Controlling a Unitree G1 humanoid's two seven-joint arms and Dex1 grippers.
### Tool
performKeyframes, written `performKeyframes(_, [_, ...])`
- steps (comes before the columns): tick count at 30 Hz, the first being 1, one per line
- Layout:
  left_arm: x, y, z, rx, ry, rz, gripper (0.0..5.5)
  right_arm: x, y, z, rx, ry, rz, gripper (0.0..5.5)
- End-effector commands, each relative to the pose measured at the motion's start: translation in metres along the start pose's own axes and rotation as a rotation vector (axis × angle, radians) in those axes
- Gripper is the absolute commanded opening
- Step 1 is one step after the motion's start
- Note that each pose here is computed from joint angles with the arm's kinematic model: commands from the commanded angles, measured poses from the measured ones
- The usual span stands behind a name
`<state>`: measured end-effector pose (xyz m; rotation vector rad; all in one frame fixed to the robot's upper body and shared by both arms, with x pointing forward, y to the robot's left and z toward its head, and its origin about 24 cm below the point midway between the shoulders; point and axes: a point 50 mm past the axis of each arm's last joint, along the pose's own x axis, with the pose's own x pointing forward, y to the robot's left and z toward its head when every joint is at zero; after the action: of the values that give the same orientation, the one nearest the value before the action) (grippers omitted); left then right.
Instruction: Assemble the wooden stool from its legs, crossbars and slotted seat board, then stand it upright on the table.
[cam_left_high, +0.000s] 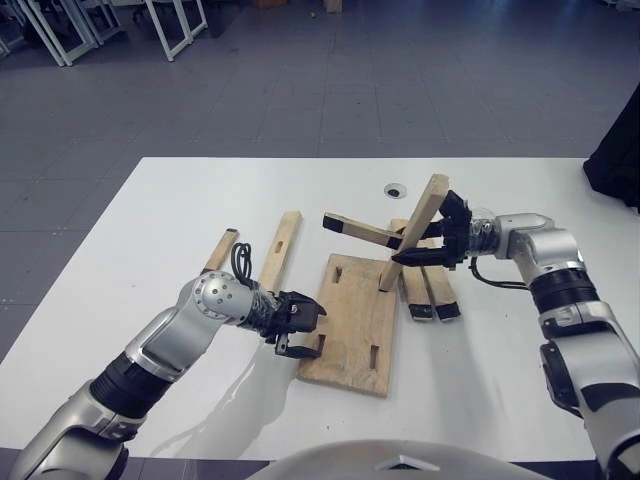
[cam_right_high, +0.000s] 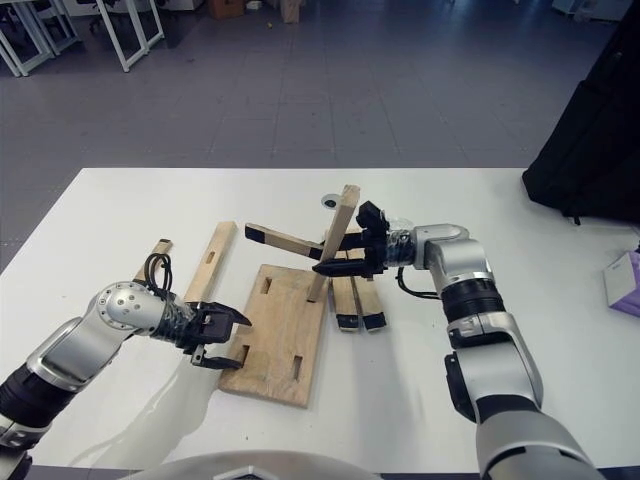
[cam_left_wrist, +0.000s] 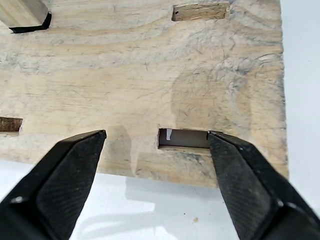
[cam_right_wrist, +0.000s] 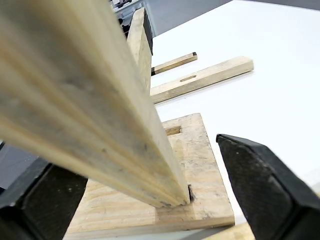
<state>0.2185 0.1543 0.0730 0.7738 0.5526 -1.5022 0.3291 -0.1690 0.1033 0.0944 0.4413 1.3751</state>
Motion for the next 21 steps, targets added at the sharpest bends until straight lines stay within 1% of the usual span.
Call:
performKeyframes(1, [0.018, -0.018, -0.021, -0.085, 0.075, -0.032, 3.74, -0.015, 0.007, 0.026, -0.075, -0.161, -0.068, 4.45])
performKeyframes(3, [0.018, -0.02, -0.022, -0.093, 0.074, -0.033, 3.74, -0.023, 0.015, 0.045, -0.108, -0.284, -0.086, 4.45])
performKeyframes(6, [0.018, -0.024, -0.024, -0.111, 0.07, -0.029, 3.74, -0.032, 0.028, 0.067, -0.151, -0.423, -0.102, 4.45])
performKeyframes(11, [0.02, -0.03, -0.027, -0.138, 0.072, -0.026, 3.74, -0.045, 0.042, 0.096, -0.21, -0.573, -0.156, 4.45])
performKeyframes(15, [0.02, -0.033, -0.029, -0.153, 0.074, -0.025, 3.74, -0.054, 0.047, 0.128, -0.285, -0.701, -0.243, 4.45])
performKeyframes(17, [0.02, -0.034, -0.03, -0.159, 0.072, -0.024, 3.74, -0.053, 0.053, 0.141, -0.341, -0.74, -0.25, 4.45])
performKeyframes(19, [0.021, -0.035, -0.03, -0.162, 0.07, -0.024, 3.74, -0.046, 0.059, 0.144, -0.365, -0.734, -0.24, 4.45])
performKeyframes(21, [0.021, -0.036, -0.029, -0.163, 0.069, -0.024, 3.74, -0.024, 0.06, 0.118, -0.309, -0.632, -0.188, 4.45])
